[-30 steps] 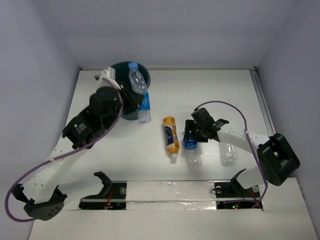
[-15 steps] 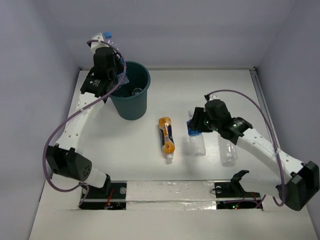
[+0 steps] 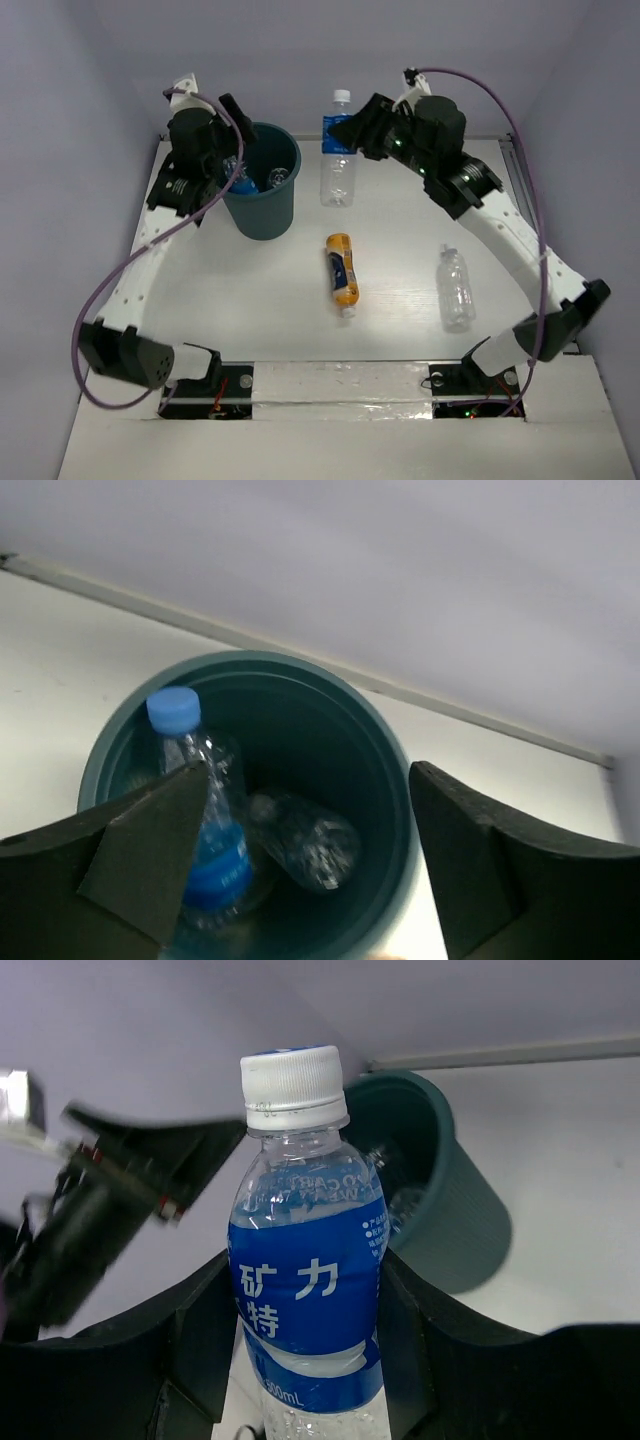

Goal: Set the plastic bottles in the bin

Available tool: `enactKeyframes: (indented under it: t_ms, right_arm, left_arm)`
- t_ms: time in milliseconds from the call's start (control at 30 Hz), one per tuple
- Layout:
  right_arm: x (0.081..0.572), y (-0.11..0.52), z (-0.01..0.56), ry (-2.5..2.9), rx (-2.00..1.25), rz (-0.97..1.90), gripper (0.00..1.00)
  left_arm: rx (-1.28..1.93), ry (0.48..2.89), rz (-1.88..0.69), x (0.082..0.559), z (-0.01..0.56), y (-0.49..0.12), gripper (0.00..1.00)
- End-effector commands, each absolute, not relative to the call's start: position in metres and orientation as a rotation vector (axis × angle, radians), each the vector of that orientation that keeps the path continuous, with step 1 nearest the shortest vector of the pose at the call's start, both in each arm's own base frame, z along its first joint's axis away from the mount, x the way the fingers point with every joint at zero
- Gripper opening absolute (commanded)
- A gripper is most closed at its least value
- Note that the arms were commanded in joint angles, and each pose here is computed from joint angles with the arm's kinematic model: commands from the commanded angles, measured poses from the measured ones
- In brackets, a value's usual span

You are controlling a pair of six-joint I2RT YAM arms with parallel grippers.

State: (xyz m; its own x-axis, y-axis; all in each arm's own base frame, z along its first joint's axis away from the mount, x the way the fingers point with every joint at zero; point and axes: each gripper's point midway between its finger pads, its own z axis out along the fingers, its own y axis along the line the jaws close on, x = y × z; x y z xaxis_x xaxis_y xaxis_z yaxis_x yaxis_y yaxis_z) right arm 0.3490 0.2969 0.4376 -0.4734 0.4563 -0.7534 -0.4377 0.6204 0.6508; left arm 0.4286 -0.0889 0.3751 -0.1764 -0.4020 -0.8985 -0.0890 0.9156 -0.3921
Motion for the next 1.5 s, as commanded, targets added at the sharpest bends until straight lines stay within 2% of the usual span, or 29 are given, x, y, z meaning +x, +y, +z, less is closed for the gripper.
enactKeyframes:
  t_ms: [0, 100, 133, 200, 233, 333, 367, 400, 500, 533, 567, 600, 633, 667, 700, 867, 900, 933, 967, 1033, 1067, 1100, 1133, 1167, 1267, 1300, 1333, 1433, 1467]
  right_arm:
    - [0.372, 0.327, 0.489, 1.614, 0.045, 1.234, 0.45]
    - [0.405, 0.351, 0.49, 1.567, 0.092, 1.269, 0.46]
    - [0.407, 0.356, 0.512, 1.507, 0.101, 1.287, 0.46]
    - [0.43, 0.378, 0.496, 1.526, 0.112, 1.292, 0.47]
    - [0.435, 0.376, 0.518, 1.469, 0.13, 1.294, 0.48]
    - [0.469, 0.402, 0.483, 1.526, 0.148, 1.245, 0.48]
    - [0.469, 0.402, 0.505, 1.476, 0.137, 1.257, 0.49]
    - [0.481, 0.42, 0.47, 1.554, 0.125, 1.238, 0.49]
    - [0.484, 0.433, 0.452, 1.589, 0.09, 1.222, 0.6]
    - [0.481, 0.438, 0.445, 1.601, 0.073, 1.219, 0.66]
    - [0.48, 0.438, 0.438, 1.616, 0.068, 1.213, 0.79]
    - [0.481, 0.442, 0.417, 1.66, 0.058, 1.205, 0.87]
    - [0.474, 0.437, 0.425, 1.649, 0.046, 1.208, 0.91]
    - [0.472, 0.435, 0.425, 1.653, 0.04, 1.201, 0.96]
    - [0.467, 0.428, 0.429, 1.648, 0.021, 1.172, 0.98]
    - [0.444, 0.394, 0.467, 1.601, -0.041, 1.047, 0.99]
    - [0.44, 0.383, 0.474, 1.595, -0.025, 1.013, 0.98]
    - [0.441, 0.373, 0.452, 1.644, -0.013, 0.944, 0.96]
    - [0.42, 0.351, 0.478, 1.596, 0.004, 0.944, 0.89]
    - [0.408, 0.319, 0.472, 1.595, 0.064, 0.883, 0.74]
    - [0.407, 0.304, 0.417, 1.699, 0.084, 0.806, 0.52]
    - [0.387, 0.265, 0.433, 1.655, 0.147, 0.762, 0.35]
    - [0.379, 0.245, 0.414, 1.691, 0.196, 0.718, 0.23]
    - [0.372, 0.225, 0.356, 1.805, 0.229, 0.628, 0.09]
    - [0.344, 0.136, 0.3, 1.908, 0.432, 0.469, 0.05]
    - [0.335, 0.1, 0.247, 2.008, 0.515, 0.383, 0.07]
    - [0.323, 0.082, 0.241, 2.001, 0.553, 0.369, 0.09]
    - [0.301, 0.046, 0.191, 2.107, 0.621, 0.28, 0.51]
    - [0.298, 0.042, 0.181, 2.139, 0.622, 0.262, 0.78]
  left_arm:
    - [-0.333, 1.668, -0.431, 0.381, 0.407, -0.095, 0.76]
    - [-0.319, 1.752, -0.549, 0.341, 0.368, -0.11, 0.63]
    - [-0.306, 1.799, -0.588, 0.322, 0.345, -0.115, 0.57]
    - [-0.324, 1.893, -0.648, 0.299, 0.311, -0.129, 0.51]
    - [-0.298, 1.961, -0.702, 0.281, 0.284, -0.14, 0.48]
    - [-0.298, 2.112, -0.792, 0.242, 0.23, -0.167, 0.38]
    - [-0.302, 2.142, -0.816, 0.234, 0.218, -0.173, 0.38]
    - [-0.313, 2.192, -0.861, 0.22, 0.2, -0.185, 0.38]
    - [-0.321, 2.232, -0.928, 0.208, 0.181, -0.2, 0.44]
    - [-0.313, 2.276, -0.938, 0.202, 0.168, -0.208, 0.54]
    - [-0.303, 2.293, -0.941, 0.2, 0.164, -0.212, 0.61]
    - [-0.289, 2.3, -0.945, 0.2, 0.162, -0.216, 0.67]
    - [-0.259, 2.335, -0.946, 0.198, 0.155, -0.224, 0.77]
    - [-0.245, 2.344, -0.951, 0.199, 0.153, -0.227, 0.8]
    - [-0.199, 2.364, -0.972, 0.199, 0.15, -0.238, 0.85]
    - [-0.114, 2.425, -0.957, 0.203, 0.134, -0.26, 0.89]
    - [-0.11, 2.42, -0.962, 0.207, 0.133, -0.264, 0.9]
    - [-0.109, 2.439, -0.942, 0.212, 0.126, -0.268, 0.9]
    - [-0.097, 2.448, -0.935, 0.213, 0.122, -0.272, 0.91]
    - [-0.086, 2.458, -0.915, 0.222, 0.117, -0.279, 0.93]
    - [-0.085, 2.463, -0.904, 0.225, 0.115, -0.281, 0.93]
    - [-0.076, 2.459, -0.902, 0.231, 0.117, -0.286, 0.94]
    - [-0.068, 2.453, -0.913, 0.233, 0.119, -0.289, 0.95]
    - [-0.066, 2.451, -0.913, 0.235, 0.119, -0.291, 0.95]
    - [-0.046, 2.449, -0.88, 0.246, 0.116, -0.297, 0.97]
    - [-0.042, 2.468, -0.841, 0.252, 0.11, -0.298, 0.97]
    - [-0.036, 2.478, -0.812, 0.255, 0.106, -0.298, 0.97]
    - [-0.012, 2.5, -0.729, 0.269, 0.091, -0.301, 0.97]
    - [0.0, 2.507, -0.699, 0.272, 0.086, -0.301, 0.97]
